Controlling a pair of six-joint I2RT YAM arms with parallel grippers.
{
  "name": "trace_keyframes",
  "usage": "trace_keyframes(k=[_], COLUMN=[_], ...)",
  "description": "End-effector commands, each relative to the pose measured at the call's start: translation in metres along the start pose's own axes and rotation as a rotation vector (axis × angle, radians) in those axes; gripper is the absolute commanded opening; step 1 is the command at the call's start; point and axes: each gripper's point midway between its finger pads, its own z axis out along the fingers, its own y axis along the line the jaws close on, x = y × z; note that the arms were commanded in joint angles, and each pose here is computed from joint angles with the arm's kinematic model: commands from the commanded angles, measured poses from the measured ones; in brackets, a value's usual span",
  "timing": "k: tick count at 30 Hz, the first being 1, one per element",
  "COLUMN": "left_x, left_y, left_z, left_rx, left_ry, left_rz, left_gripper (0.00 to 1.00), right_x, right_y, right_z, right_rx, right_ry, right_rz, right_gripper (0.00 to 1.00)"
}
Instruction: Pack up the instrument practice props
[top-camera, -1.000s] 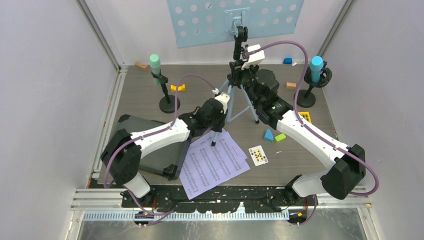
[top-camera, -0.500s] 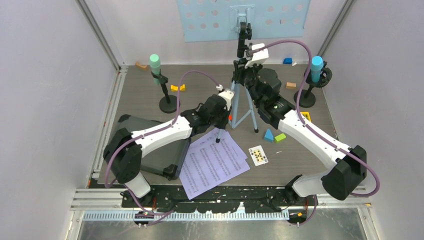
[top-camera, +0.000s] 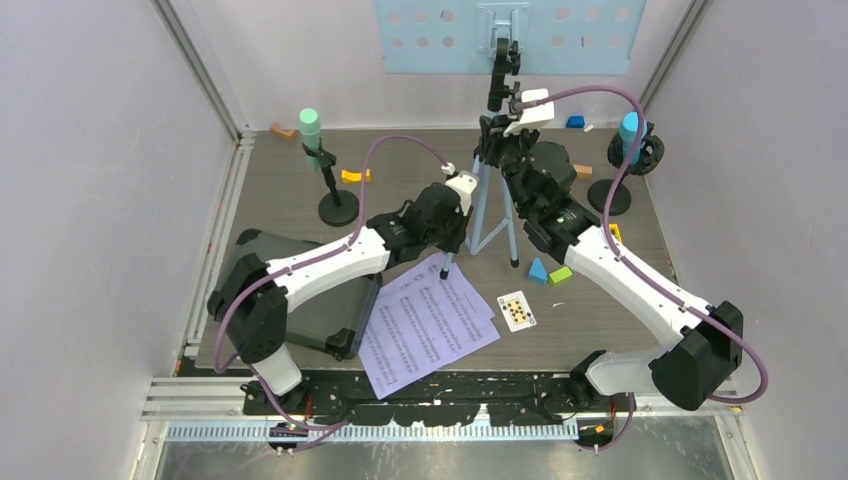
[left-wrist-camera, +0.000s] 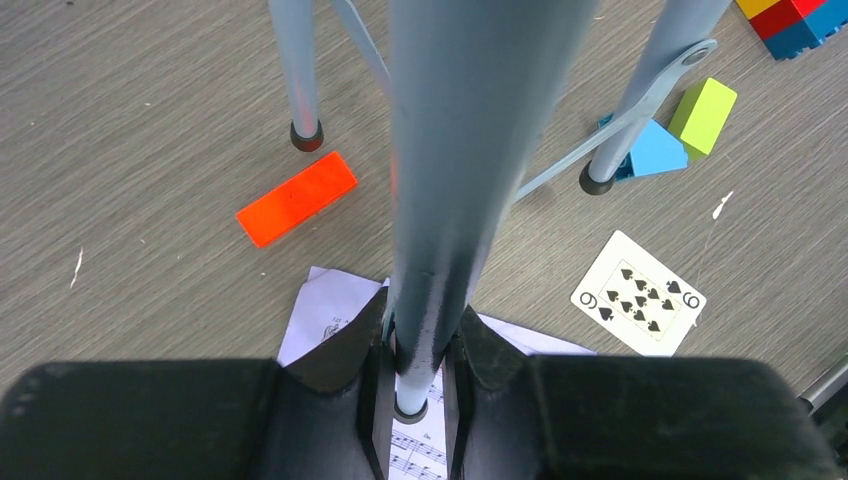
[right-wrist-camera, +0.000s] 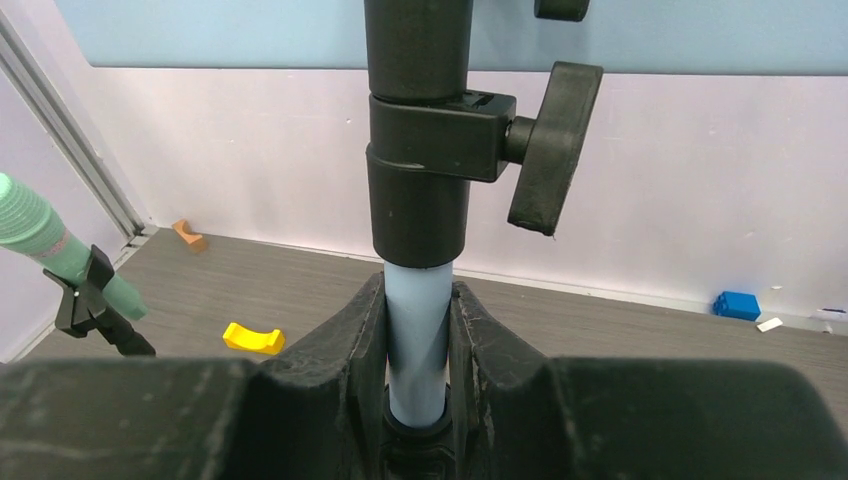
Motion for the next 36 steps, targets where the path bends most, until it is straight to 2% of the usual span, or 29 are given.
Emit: trace_keyframes(k=[1, 7, 11, 13, 20, 24, 32, 36], left_x=[-0.167, -0.145, -0.127, -0.121, -0.102, -0.098, -0.083, -0.073], left_y=[-0.014, -0.011, -0.012, -0.014, -0.020, -0.022, -0.021, -0.012], left_z=[-0.054, -0.041, -0.029, -0.023, -0.006, -0.002, -0.014, -0.021], left_rx=[0.079, 0.074, 0.094, 0.109, 0.149, 0.160, 0.178, 0.151], left_ry=[-0.525, -0.511, -0.505, -0.499, -0.462, -0.449, -0.441, -0.466], left_rz=[-0.102, -0.099, -0.098, -0.089, -0.092, -0.092, -0.082, -0.080], left_gripper=[0.00, 0.01, 0.13, 0.24, 0.32, 0.44, 0.61, 0.78], right_x=[-0.040, -0.041, -0.038, -0.036, -0.022, -0.014, -0.010, -0.003], right_y=[0.069, 0.065, 0.063, 0.065, 0.065, 0.063, 0.050, 0.046], right_z=[-0.031, -0.039, -0.048, -0.054, -0.071, -0.074, -0.072, -0.069], right_rx=[-0.309, -0.299, -0.308, -0.323, -0.345, -0.338, -0.267, -0.236], right_ry=[-0.081, -0.102, -0.122, -0.131, -0.156, -0.146, -0.134, -0.115], right_rz=[0.132, 0.140, 0.165, 0.172, 0.176, 0.159, 0.127, 0.130], right_gripper=[0.00, 0.00, 0.00, 0.00, 0.00, 0.00, 0.00, 0.00])
